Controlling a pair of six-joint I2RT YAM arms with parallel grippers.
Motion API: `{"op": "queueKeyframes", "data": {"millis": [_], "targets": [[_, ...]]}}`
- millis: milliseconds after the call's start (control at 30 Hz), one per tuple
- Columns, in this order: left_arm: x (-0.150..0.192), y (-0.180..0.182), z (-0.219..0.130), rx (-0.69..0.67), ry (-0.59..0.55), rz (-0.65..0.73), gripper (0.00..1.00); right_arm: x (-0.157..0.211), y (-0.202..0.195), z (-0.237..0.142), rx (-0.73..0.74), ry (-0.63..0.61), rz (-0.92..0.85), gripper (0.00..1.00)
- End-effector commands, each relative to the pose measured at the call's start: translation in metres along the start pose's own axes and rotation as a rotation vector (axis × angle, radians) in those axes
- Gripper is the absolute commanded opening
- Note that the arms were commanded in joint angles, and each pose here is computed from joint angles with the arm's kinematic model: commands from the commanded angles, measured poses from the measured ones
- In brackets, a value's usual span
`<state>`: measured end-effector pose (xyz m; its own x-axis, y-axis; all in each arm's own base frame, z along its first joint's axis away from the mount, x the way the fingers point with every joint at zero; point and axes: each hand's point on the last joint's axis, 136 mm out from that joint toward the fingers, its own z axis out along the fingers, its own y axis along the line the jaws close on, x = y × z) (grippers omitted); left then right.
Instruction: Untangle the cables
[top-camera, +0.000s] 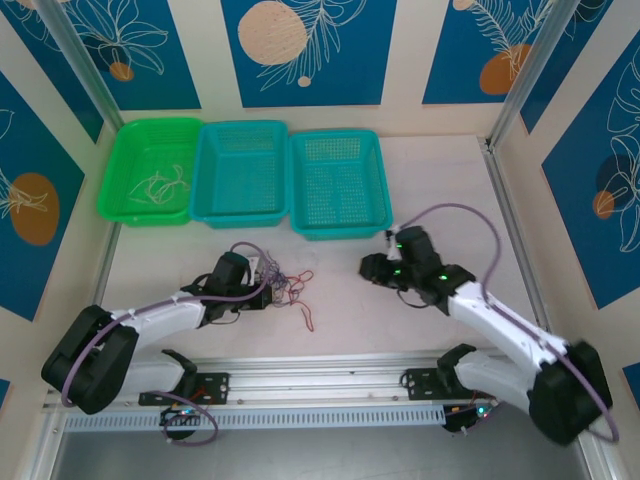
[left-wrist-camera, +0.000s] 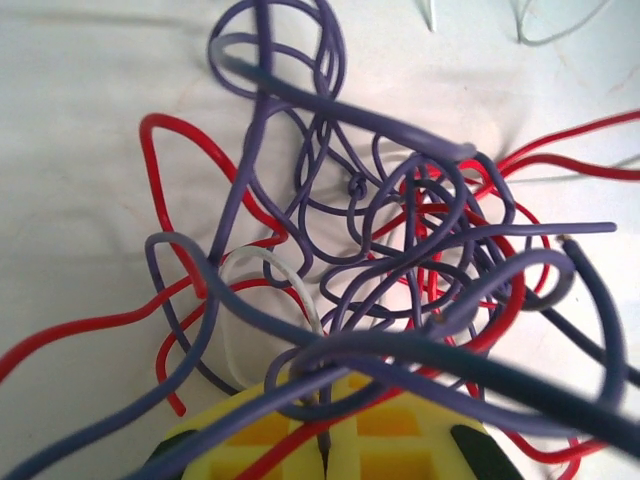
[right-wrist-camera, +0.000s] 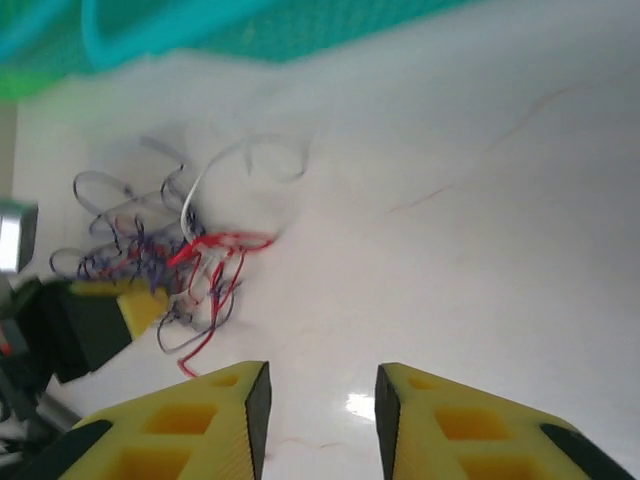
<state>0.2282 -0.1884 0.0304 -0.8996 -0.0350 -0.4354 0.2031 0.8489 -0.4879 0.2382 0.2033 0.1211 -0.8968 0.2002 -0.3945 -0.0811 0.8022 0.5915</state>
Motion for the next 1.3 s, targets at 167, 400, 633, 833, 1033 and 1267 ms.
{"op": "queueKeyframes", "data": {"millis": [167,400,633,833,1033,1267], "targets": [[0.001,-0.009,-0.002,0.045,0.004,0.056,0.0,0.009,0.073,0.061,-0.068,0.13,-0.042,0.48],[0.002,-0.01,-0.003,0.05,0.003,0.065,0.0,0.01,0.083,0.111,-0.027,0.19,-0.062,0.45],[0.001,-0.004,-0.008,0.012,-0.012,0.063,0.0,-0.004,0.068,0.134,0.091,0.168,-0.093,0.2],[0.001,0.022,-0.014,-0.126,-0.042,0.004,0.0,-0.008,0.049,0.125,0.153,0.14,-0.082,0.0],[0.0,0.053,-0.028,-0.275,-0.098,-0.085,0.0,-0.007,0.016,0.092,0.211,0.071,-0.036,0.0],[-0.005,0.073,-0.048,-0.363,-0.179,-0.151,0.0,-0.006,-0.046,0.038,0.315,-0.047,0.087,0.0]]}}
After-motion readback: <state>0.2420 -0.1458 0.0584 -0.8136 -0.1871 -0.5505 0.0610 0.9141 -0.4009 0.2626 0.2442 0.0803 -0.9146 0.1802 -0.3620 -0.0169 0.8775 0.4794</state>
